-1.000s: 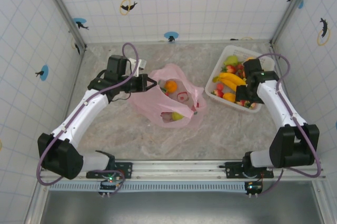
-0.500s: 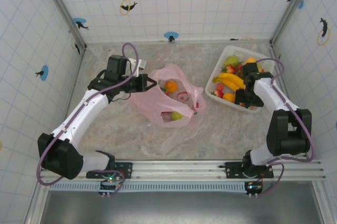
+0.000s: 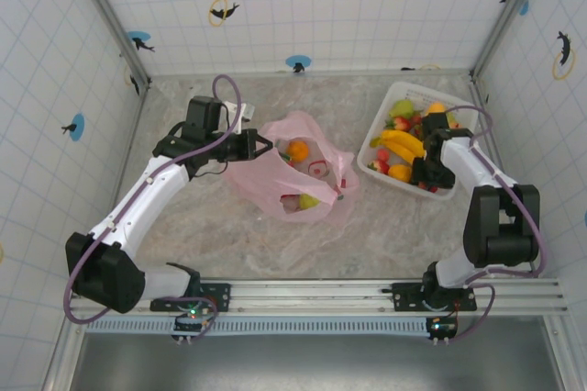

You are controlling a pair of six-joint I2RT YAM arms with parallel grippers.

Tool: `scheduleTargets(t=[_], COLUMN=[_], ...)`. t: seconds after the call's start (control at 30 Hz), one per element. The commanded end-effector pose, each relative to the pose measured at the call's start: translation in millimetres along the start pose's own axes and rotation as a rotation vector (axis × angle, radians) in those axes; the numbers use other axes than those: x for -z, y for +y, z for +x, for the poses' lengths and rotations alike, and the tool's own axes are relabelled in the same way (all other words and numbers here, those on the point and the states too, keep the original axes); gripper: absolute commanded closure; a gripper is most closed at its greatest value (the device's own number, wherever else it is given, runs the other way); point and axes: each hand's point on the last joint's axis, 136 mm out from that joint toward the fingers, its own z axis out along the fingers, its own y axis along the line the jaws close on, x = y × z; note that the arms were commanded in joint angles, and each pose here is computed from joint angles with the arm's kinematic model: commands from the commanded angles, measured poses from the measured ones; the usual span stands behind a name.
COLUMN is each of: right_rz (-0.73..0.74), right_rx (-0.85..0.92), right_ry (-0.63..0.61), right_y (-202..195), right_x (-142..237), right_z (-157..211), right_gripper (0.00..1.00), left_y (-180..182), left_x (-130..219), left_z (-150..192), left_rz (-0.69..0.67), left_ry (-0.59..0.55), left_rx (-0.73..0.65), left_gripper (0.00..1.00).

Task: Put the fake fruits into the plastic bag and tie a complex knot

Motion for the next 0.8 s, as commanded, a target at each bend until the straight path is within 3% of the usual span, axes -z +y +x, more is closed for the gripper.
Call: scheduleTargets(t=[0.0, 0.17, 0.4, 0.6, 0.77], right_rz=[0.028, 0.073, 0.079, 0.046, 0.12], right_rx=[0.001, 0.025, 0.079, 0.163, 0.257], right_ry=[-0.038, -0.081, -0.11, -0.134, -0.173], right_y=[-8, -13, -5, 20, 30], right_x=[10, 13, 10, 11, 21], right_z=[-6, -25, -43, -54, -59], right_gripper=[0.34, 0.27, 0.26, 0.2, 0.17], left_y=[-4, -4, -4, -4, -4], left_x=[8, 9, 10, 10, 11], left_z=[-4, -4, -4, -5, -5], left_rz=[-0.003, -0.004, -0.007, -0.009, -0.014], left_ry=[-0.016, -0.018, -0.02, -0.019, -0.021], left_rx=[-0.023, -0.025, -0.025, -0.022, -0.025], left_gripper=[1.0, 1.0, 1.0, 1.0, 1.0])
